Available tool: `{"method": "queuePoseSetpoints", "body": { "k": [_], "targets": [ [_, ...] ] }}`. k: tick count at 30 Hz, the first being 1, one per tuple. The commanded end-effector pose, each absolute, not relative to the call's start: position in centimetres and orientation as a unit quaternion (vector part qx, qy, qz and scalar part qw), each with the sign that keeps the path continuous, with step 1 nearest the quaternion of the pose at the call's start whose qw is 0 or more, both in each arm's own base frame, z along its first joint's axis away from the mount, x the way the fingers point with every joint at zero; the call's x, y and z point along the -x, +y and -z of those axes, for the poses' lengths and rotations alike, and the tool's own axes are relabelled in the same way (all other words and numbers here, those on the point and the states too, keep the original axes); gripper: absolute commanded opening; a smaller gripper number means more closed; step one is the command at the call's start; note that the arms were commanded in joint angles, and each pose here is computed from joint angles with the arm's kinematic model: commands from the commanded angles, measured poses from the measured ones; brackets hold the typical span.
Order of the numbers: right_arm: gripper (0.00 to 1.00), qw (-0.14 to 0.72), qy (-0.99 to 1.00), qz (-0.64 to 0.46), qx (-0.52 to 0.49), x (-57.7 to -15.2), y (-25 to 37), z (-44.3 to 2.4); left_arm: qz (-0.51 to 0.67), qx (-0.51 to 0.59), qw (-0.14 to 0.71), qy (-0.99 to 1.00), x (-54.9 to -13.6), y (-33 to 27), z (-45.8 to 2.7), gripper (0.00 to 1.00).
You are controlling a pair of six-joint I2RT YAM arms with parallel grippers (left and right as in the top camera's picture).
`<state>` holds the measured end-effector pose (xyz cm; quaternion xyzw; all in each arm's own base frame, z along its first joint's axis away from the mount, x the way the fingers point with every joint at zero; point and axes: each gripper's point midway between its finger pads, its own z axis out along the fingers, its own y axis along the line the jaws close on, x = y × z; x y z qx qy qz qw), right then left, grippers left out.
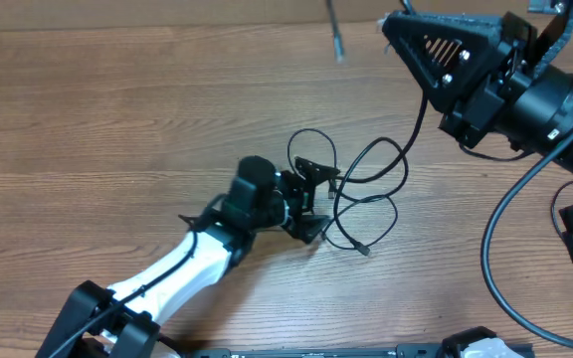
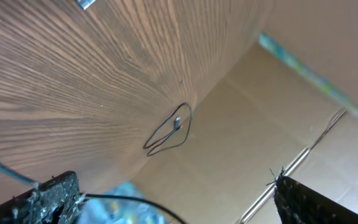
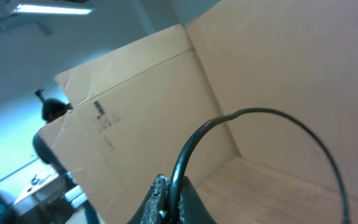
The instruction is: Untangle cables
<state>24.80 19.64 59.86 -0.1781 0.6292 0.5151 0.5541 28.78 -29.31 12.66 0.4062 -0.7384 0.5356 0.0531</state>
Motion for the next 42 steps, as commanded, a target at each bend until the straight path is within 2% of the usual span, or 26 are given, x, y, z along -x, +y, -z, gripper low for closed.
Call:
{"method": "queuePoseSetpoints", "body": {
  "k": [1, 6, 11, 15, 17, 21, 24, 25, 28, 30, 32, 35, 38, 41, 42],
  "targets": [
    [0.04, 0.55, 0.61, -0.53, 0.21, -22.5, 19.9, -60.9, -0.549, -0.443, 0.035, -0.708, -29.6, -30.6, -13.1, 0.99],
    [0.04, 0.538, 0.619, -0.532, 0.21, -22.5, 20.1, -60.4, -0.595, -0.387, 0.04, -0.703, -28.9, -33.9, -14.2, 1.0],
    [0.04, 0.525, 0.632, -0.532, 0.203, -22.6, 20.1, -59.6, -0.621, -0.354, 0.101, -0.692, -27.5, -36.2, -14.0, 1.0],
    [0.04, 0.52, 0.638, -0.531, 0.202, -22.7, 20.1, -59.3, -0.672, -0.308, 0.088, -0.668, -27.7, -37.5, -16.1, 1.0],
    [0.04, 0.52, 0.639, -0.53, 0.203, -22.7, 20.1, -59.2, -0.697, -0.28, 0.083, -0.654, -27.5, -38.1, -17.8, 0.93],
    [0.04, 0.518, 0.642, -0.528, 0.202, -22.7, 20.1, -59.0, -0.712, -0.241, 0.06, -0.656, -26.9, -38.6, -18.7, 0.98],
    [0.04, 0.515, 0.645, -0.528, 0.201, -22.7, 20.1, -58.8, -0.709, -0.212, 0.055, -0.67, -26.1, -38.8, -18.5, 0.96],
    [0.04, 0.515, 0.645, -0.527, 0.203, -22.7, 20.1, -58.7, -0.709, -0.204, 0.064, -0.673, -25.6, -39.0, -18.5, 0.92],
    [0.04, 0.518, 0.645, -0.522, 0.207, -22.8, 20.1, -58.6, -0.706, -0.185, 0.083, -0.678, -24.6, -39.3, -18.4, 0.69],
    [0.04, 0.515, 0.648, -0.521, 0.206, -22.8, 20.2, -58.4, -0.704, -0.177, 0.093, -0.681, -24.1, -39.4, -18.4, 0.68],
    [0.04, 0.512, 0.651, -0.521, 0.205, -22.8, 20.2, -58.3, -0.701, -0.172, 0.101, -0.685, -23.8, -39.4, -18.2, 0.77],
    [0.04, 0.511, 0.652, -0.521, 0.204, -22.8, 20.2, -58.2, -0.699, -0.161, 0.113, -0.688, -23.2, -39.5, -18.2, 0.7],
    [0.04, 0.511, 0.652, -0.521, 0.204, -22.8, 20.2, -58.2, -0.695, -0.143, 0.132, -0.693, -22.2, -39.5, -18.1, 0.72],
    [0.04, 0.511, 0.652, -0.521, 0.204, -22.8, 20.2, -58.2, -0.687, -0.11, 0.127, -0.707, -21.5, -39.5, -17.5, 0.99],
    [0.04, 0.511, 0.652, -0.521, 0.204, -22.8, 20.2, -58.2, -0.681, -0.104, 0.122, -0.714, -21.5, -39.4, -17.0, 1.0]
  ]
}}
